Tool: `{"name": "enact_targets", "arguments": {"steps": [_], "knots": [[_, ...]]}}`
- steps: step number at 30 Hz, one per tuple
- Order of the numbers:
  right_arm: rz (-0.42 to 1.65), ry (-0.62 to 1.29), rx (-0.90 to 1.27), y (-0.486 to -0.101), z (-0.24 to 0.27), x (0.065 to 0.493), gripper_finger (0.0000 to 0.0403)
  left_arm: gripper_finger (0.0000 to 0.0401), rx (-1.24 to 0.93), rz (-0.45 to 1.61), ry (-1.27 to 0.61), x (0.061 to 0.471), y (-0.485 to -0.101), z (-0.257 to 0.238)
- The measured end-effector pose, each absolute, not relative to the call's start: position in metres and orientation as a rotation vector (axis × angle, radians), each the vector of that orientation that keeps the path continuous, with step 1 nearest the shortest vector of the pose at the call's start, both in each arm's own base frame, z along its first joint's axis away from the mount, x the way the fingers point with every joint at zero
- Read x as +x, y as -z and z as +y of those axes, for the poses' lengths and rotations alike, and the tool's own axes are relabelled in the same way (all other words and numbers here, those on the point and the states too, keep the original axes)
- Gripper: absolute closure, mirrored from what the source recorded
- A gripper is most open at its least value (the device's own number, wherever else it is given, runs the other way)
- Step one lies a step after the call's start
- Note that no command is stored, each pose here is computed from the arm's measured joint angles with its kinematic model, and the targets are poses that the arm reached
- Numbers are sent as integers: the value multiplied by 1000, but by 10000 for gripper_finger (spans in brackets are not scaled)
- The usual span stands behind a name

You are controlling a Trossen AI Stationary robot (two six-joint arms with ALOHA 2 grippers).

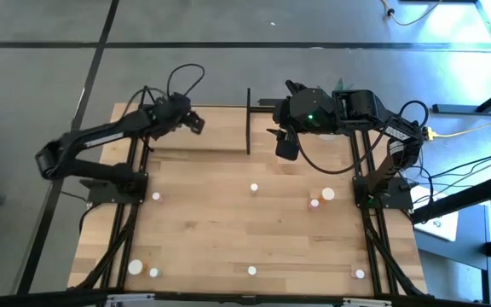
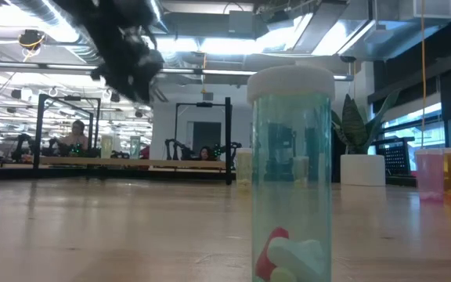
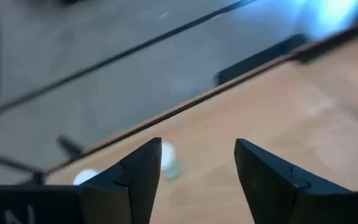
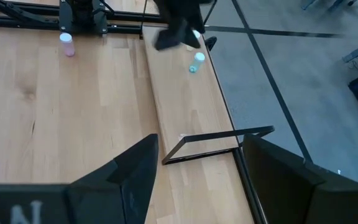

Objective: Pick and place medicine bottles onto shelf by color
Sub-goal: Put the top right pink pill bottle on the shelf

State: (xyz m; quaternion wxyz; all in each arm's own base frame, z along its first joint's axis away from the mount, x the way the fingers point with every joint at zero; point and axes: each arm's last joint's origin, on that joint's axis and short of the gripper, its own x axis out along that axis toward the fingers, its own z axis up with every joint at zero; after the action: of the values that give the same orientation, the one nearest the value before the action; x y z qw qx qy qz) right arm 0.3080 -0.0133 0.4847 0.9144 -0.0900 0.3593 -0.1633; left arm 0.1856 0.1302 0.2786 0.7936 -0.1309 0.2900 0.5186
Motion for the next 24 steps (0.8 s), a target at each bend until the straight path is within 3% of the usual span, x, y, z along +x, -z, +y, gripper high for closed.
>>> {"name": "enact_targets", "arguments": {"steps": [9,24], "knots": [[740,337,-184,-485,-13,308,166,205,-155,498,-693,167,-319,66],[672,352,-116,-489,-13,312,166,204,-112,507,-190,168,-325,-1]]}}
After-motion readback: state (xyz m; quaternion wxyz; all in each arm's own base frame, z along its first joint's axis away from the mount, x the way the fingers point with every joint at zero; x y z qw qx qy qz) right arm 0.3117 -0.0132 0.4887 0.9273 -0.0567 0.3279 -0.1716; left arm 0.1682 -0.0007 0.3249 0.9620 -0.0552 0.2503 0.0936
